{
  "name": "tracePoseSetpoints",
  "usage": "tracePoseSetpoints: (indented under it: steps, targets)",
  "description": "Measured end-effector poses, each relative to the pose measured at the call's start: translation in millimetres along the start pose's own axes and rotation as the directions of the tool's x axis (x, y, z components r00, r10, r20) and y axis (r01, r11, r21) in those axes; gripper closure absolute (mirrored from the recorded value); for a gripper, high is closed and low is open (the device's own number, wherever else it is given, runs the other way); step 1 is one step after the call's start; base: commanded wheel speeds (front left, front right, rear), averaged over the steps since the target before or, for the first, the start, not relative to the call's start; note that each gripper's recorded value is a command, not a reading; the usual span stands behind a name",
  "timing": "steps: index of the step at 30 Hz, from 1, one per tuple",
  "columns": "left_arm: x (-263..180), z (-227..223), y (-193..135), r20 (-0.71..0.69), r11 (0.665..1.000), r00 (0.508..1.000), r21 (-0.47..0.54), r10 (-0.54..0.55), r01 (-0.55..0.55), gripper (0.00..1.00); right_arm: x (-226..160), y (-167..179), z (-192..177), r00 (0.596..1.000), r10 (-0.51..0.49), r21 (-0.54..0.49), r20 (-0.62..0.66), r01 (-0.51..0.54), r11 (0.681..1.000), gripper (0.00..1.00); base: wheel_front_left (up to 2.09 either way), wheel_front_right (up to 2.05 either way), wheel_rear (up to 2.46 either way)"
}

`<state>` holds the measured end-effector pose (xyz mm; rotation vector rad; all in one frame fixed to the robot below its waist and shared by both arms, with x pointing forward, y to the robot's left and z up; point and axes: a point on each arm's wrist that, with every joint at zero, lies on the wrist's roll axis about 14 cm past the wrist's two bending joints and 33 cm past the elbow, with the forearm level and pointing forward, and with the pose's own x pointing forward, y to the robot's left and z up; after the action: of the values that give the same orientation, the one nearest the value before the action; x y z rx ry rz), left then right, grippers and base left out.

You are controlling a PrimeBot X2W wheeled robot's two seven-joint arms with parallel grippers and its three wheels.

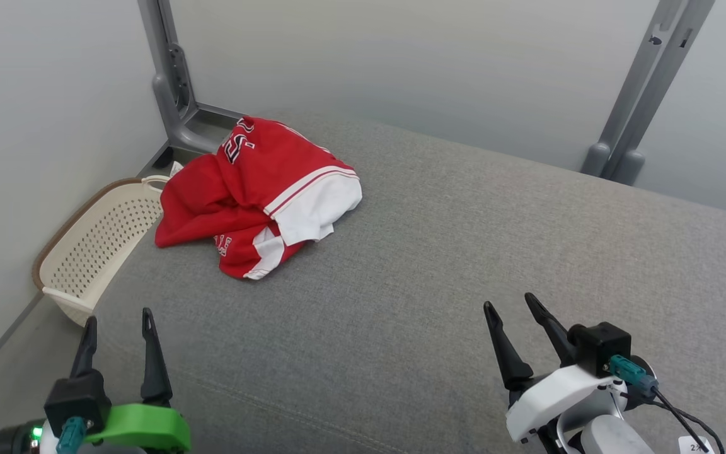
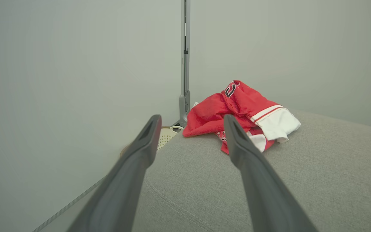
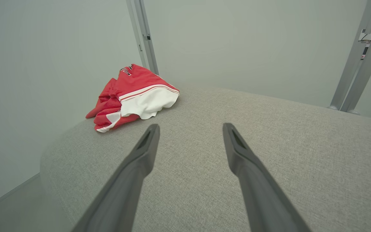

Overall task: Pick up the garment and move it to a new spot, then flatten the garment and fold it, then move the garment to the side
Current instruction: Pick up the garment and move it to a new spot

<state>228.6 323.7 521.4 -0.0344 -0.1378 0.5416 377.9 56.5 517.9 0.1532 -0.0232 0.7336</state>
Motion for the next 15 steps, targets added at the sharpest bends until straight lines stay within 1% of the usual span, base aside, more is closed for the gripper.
tracePoseSetpoints:
  steps: [4,9,10,15]
  targets:
    - [23,21,-11,0.055,0.998,0.997,0.021,-0.063,0.062,0.0,-4,-4,-1,1.0,-0.013,0.0,-0.007,0.013,1.0,0.0,0.0,0.0,0.0]
    - [56,47,-24,0.114,0.99,0.985,0.07,-0.132,0.124,0.0,-5,-5,5,1.0,-0.014,0.005,0.006,0.014,1.0,0.0,0.0,0.0,0.0]
    - [56,47,-24,0.114,0.99,0.985,0.07,-0.132,0.124,0.0,-5,-5,5,1.0,-0.014,0.005,0.006,0.014,1.0,0.0,0.0,0.0,0.0]
    - [89,64,-42,0.143,0.977,0.969,0.105,-0.2,0.186,0.0,-8,-9,13,0.999,-0.024,0.002,0.027,0.024,1.0,0.0,0.0,0.0,0.0]
